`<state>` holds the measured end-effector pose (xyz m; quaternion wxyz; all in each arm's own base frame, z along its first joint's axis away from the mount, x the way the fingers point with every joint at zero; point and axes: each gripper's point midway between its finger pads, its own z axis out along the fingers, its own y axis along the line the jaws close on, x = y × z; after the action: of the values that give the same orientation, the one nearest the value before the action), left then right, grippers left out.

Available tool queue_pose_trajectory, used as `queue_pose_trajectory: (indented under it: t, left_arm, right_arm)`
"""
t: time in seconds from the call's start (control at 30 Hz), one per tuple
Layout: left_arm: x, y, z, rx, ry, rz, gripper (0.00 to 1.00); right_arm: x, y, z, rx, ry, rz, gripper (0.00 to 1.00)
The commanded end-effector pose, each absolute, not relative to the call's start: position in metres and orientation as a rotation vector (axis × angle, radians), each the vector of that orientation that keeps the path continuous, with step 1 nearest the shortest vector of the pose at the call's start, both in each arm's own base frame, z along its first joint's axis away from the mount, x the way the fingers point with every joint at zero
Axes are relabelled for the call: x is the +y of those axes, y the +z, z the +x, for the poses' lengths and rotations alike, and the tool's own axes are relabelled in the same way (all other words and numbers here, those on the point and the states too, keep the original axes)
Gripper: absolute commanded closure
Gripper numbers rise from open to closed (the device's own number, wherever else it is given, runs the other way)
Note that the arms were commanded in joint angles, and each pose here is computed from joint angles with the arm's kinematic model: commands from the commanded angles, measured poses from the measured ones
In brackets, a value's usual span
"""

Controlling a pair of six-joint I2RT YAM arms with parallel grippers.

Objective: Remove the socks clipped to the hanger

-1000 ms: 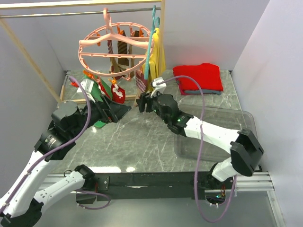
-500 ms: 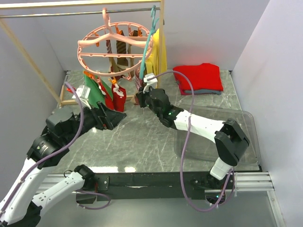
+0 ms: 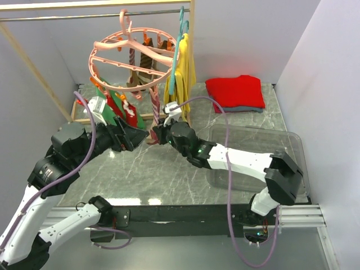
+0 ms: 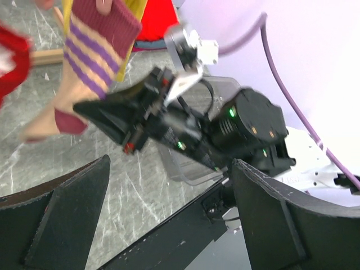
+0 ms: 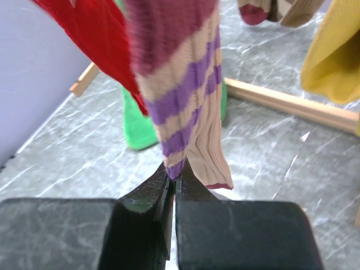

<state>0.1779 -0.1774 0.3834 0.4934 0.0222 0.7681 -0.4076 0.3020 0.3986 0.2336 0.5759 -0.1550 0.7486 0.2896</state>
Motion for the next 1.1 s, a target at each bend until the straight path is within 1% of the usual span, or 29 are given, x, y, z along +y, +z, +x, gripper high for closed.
queue_pose_trajectory:
  t: [0.0, 0.23, 0.37, 0.5, 0.7, 0.87, 1.07]
  left_arm:
    - [-0.178, 0.409, 0.186, 1.801, -0.986, 0.044, 0.07]
    - [-0.187, 0.414, 0.213, 1.814, -0.960, -0.027, 0.12]
    - [-0.193, 0.412, 0.229, 1.819, -0.947, -0.068, 0.16]
    - [-0.190, 0.407, 0.254, 1.815, -0.867, -0.153, 0.16]
    - [-0.198, 0.402, 0.275, 1.822, -0.853, -0.213, 0.19]
    - [-0.201, 0.397, 0.293, 1.801, -0.804, -0.224, 0.20]
    - [-0.211, 0.403, 0.294, 1.766, -0.831, -0.131, 0.16]
  right_arm:
    - [0.383, 0.262, 0.282, 1.743, 0.727, -0.285, 1.00]
    - [0.387, 0.269, 0.255, 1.800, 0.809, -0.398, 1.00]
    - [0.388, 0.269, 0.250, 1.804, 0.817, -0.430, 1.00]
    - [0.386, 0.273, 0.247, 1.796, 0.816, -0.459, 1.00]
    - [0.381, 0.276, 0.245, 1.785, 0.798, -0.477, 1.00]
    - [0.378, 0.278, 0.247, 1.780, 0.775, -0.483, 1.00]
    - [0.376, 0.286, 0.241, 1.772, 0.776, -0.530, 1.00]
